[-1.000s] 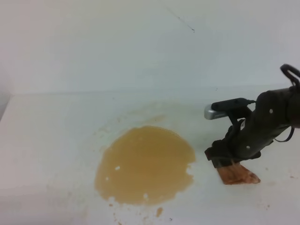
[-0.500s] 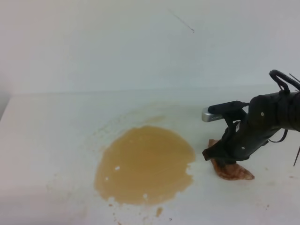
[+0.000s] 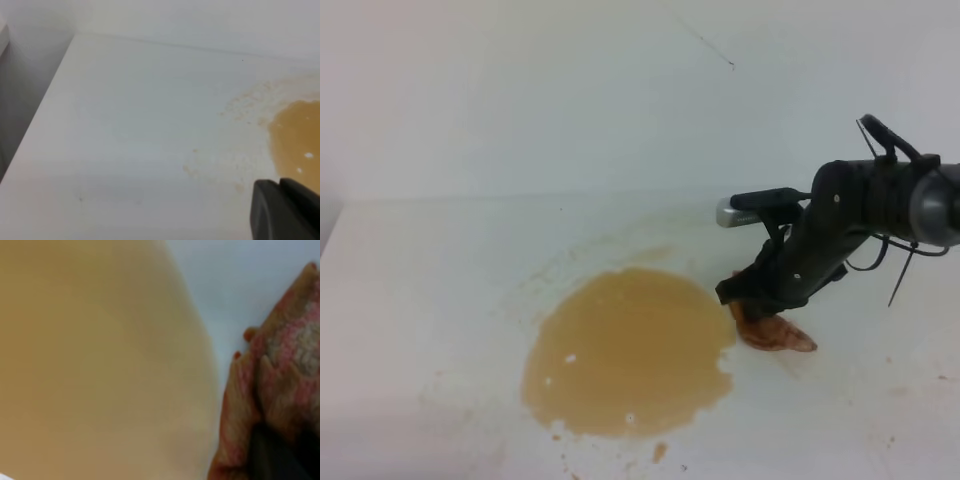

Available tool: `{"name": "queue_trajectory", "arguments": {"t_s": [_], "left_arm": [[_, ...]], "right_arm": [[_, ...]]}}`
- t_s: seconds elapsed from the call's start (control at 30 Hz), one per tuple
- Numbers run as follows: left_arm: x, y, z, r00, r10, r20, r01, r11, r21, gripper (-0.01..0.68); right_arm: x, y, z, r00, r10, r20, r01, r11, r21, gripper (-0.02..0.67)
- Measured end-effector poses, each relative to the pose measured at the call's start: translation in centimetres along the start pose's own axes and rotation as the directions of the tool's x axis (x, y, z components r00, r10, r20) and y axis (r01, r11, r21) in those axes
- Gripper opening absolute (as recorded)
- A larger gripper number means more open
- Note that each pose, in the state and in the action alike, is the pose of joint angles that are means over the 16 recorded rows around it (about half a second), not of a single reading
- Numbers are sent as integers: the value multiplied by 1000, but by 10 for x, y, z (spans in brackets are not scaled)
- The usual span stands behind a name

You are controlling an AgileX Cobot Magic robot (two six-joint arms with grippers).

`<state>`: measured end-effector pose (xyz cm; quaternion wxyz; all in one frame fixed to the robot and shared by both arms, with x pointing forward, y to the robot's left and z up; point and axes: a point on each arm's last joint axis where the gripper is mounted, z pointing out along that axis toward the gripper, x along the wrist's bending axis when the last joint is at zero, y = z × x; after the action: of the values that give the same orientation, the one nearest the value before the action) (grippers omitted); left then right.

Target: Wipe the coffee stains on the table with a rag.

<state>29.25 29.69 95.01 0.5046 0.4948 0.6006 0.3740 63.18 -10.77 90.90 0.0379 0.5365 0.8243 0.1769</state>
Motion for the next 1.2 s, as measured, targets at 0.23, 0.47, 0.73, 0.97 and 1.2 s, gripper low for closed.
{"name": "queue_trajectory", "arguments": {"t_s": [0.23, 0.47, 0.73, 0.97, 1.2], "left_arm": [[0, 0, 0, 1000, -9, 3, 9, 1000, 0, 1], [0, 0, 0, 1000, -18, 5, 18, 1000, 0, 1], [-1, 0, 0, 1000, -21, 6, 21, 1000, 1, 1], [-1, 0, 0, 1000, -21, 6, 21, 1000, 1, 1], [-1, 0, 0, 1000, -21, 6, 21, 1000, 1, 1]], "right_arm": [[25, 14, 21, 997, -39, -64, 40, 999, 16, 1], [61, 23, 35, 989, -109, -103, 110, 994, 3, 2], [90, 34, 32, 978, -166, -125, 162, 986, -43, -1], [96, 49, 0, 973, -209, -95, 196, 972, -128, -1], [94, 57, -57, 968, -252, -5, 246, 948, -202, -1]]}}
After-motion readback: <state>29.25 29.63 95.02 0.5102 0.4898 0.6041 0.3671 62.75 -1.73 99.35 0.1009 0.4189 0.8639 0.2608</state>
